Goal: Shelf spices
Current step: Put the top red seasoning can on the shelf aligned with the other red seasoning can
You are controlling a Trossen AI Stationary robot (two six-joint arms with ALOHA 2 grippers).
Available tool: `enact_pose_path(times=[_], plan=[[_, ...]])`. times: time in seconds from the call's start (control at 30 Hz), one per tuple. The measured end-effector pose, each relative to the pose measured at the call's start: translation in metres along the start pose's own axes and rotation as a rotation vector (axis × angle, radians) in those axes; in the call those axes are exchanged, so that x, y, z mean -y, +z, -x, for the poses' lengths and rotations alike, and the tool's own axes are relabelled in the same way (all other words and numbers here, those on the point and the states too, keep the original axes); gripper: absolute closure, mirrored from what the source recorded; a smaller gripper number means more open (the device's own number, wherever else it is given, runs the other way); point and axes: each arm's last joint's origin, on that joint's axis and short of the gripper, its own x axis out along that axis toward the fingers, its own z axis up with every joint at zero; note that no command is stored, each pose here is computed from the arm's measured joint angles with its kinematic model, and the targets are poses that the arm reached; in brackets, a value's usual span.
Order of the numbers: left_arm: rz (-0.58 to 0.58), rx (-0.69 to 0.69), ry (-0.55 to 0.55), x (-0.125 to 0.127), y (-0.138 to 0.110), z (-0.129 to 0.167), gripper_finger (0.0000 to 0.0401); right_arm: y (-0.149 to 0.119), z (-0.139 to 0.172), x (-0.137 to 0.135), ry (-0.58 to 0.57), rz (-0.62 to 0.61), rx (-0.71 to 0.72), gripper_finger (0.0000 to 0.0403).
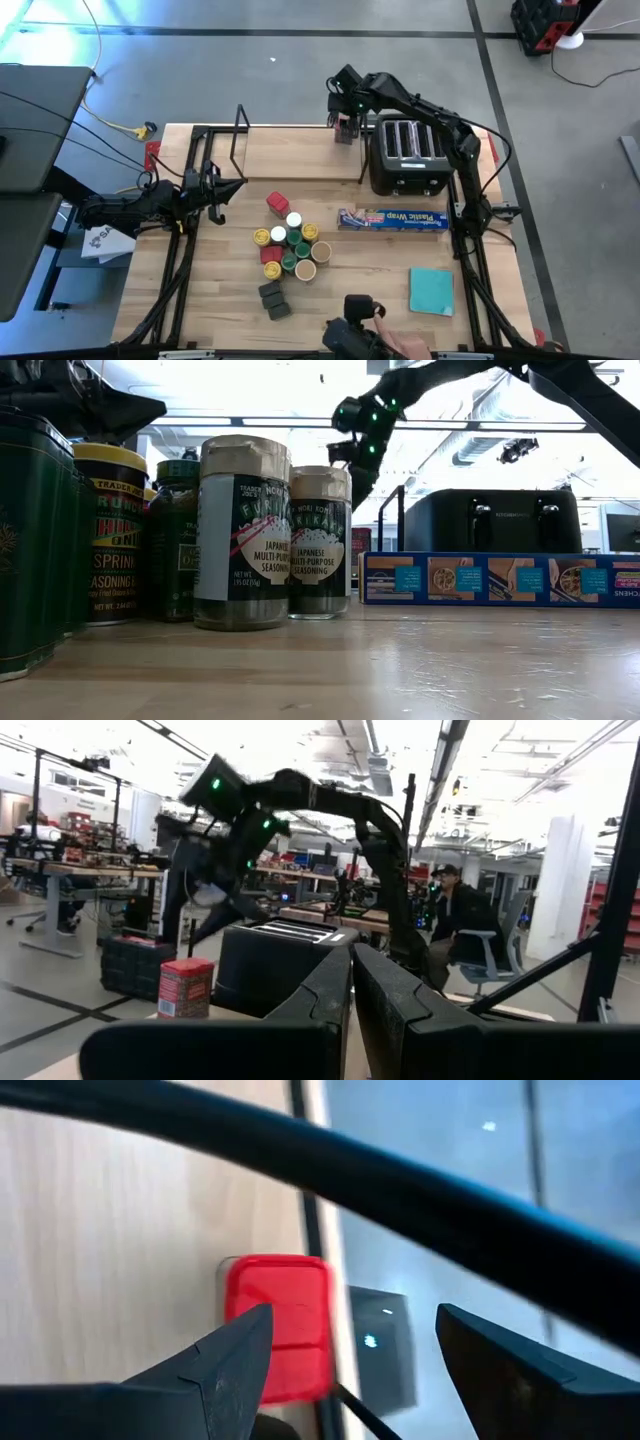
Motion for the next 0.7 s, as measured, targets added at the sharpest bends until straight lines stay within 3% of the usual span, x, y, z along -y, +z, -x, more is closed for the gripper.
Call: enact_pose_path(times=[0.1, 0.2, 0.43, 0.57, 0.7], plan=[[0.000, 0.000, 0.000, 0.000, 0.000, 0.000, 0.0386, 0.013, 0.019, -0.005, -0.027, -0.022, 0.026, 0.0128], [0.000, 0.000, 0.000, 0.000, 0.000, 0.000, 0.0386, 0.031, 0.035, -0.024, 0.051, -0.047, 0.117, 0.0128], [0.002, -0.001, -0.001, 0.000, 0.000, 0.000, 0.0386, 0.075, 0.057, -0.131, 0.192, 0.192, 0.220, 0.0128], [0.002, -0.001, -0.001, 0.000, 0.000, 0.000, 0.0386, 0.080, 0.064, -0.188, 0.260, 0.289, 0.199, 0.0128], [0.002, -0.001, -0.001, 0.000, 0.000, 0.000, 0.0386, 0.075, 0.067, -0.229, 0.320, 0.301, 0.139, 0.0128]])
